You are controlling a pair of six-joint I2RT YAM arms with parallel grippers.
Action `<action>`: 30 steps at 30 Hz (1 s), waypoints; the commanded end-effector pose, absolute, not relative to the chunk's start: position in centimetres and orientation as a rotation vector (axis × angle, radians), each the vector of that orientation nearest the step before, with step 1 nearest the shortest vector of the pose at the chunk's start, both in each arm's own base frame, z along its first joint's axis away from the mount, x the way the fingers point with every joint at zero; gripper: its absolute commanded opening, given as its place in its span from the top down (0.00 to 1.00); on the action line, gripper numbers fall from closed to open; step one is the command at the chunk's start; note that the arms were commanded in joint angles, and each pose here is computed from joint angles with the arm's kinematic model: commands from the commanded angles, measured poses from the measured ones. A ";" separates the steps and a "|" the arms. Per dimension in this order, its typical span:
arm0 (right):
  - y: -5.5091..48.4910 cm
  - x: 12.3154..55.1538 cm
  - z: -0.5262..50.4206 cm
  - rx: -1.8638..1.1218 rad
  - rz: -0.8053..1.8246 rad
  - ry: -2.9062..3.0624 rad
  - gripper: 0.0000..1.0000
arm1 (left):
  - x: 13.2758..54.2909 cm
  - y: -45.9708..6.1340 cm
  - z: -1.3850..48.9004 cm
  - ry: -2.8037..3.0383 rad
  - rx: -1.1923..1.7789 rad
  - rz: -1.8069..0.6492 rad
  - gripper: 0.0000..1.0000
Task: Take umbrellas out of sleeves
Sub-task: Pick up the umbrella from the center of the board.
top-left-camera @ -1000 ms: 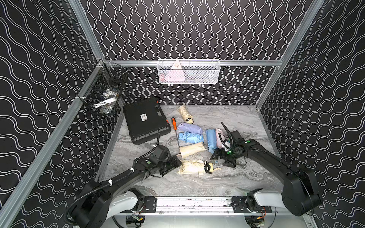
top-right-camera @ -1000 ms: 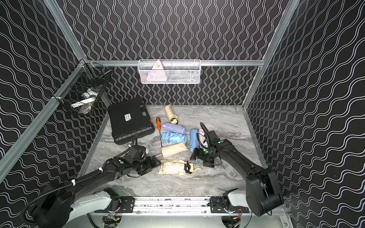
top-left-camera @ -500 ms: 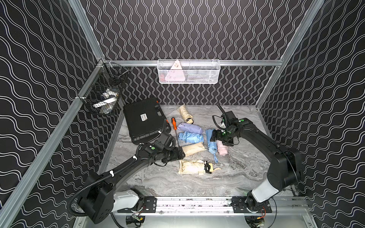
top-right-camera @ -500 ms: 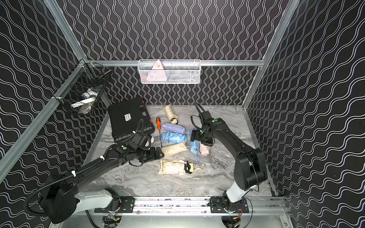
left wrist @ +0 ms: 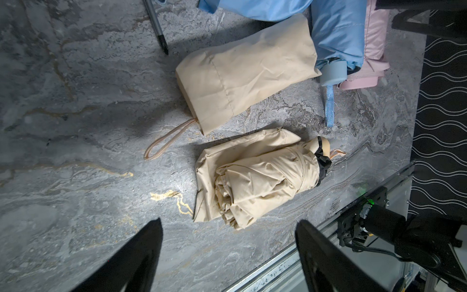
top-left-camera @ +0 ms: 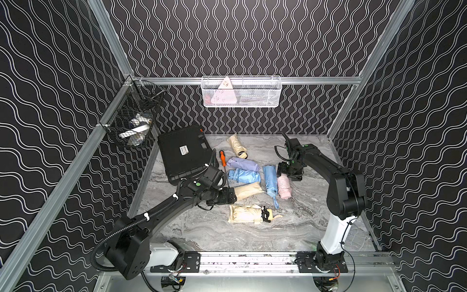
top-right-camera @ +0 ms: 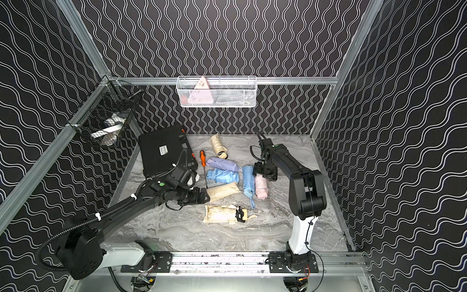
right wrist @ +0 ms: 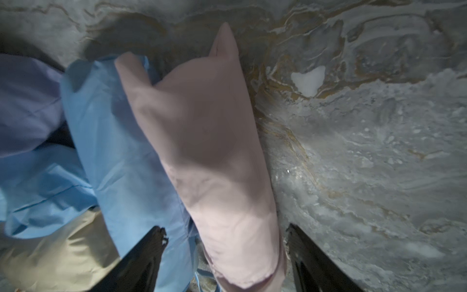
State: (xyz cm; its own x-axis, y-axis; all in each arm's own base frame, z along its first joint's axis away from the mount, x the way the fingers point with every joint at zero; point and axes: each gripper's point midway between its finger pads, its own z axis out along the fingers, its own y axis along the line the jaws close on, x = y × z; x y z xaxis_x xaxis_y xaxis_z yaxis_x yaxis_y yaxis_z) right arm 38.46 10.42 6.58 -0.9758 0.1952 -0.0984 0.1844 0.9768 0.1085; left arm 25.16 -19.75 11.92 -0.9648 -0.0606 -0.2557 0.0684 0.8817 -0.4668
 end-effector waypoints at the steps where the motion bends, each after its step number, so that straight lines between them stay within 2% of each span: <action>1: 9.9 38.5 5.8 0.281 0.104 3.039 0.21 | 24.8 -19.7 11.9 2.803 0.055 -0.722 0.12; 20: 7.7 38.7 1.5 0.361 0.045 3.101 0.26 | 24.1 -19.3 10.9 2.836 0.060 -0.747 0.13; 26: 7.7 38.6 1.2 0.393 0.075 3.108 0.38 | 24.2 -19.6 10.6 2.845 0.052 -0.764 0.13; 30: 8.0 38.5 1.5 0.408 0.121 3.098 0.51 | 24.4 -19.7 10.5 2.846 0.037 -0.771 0.13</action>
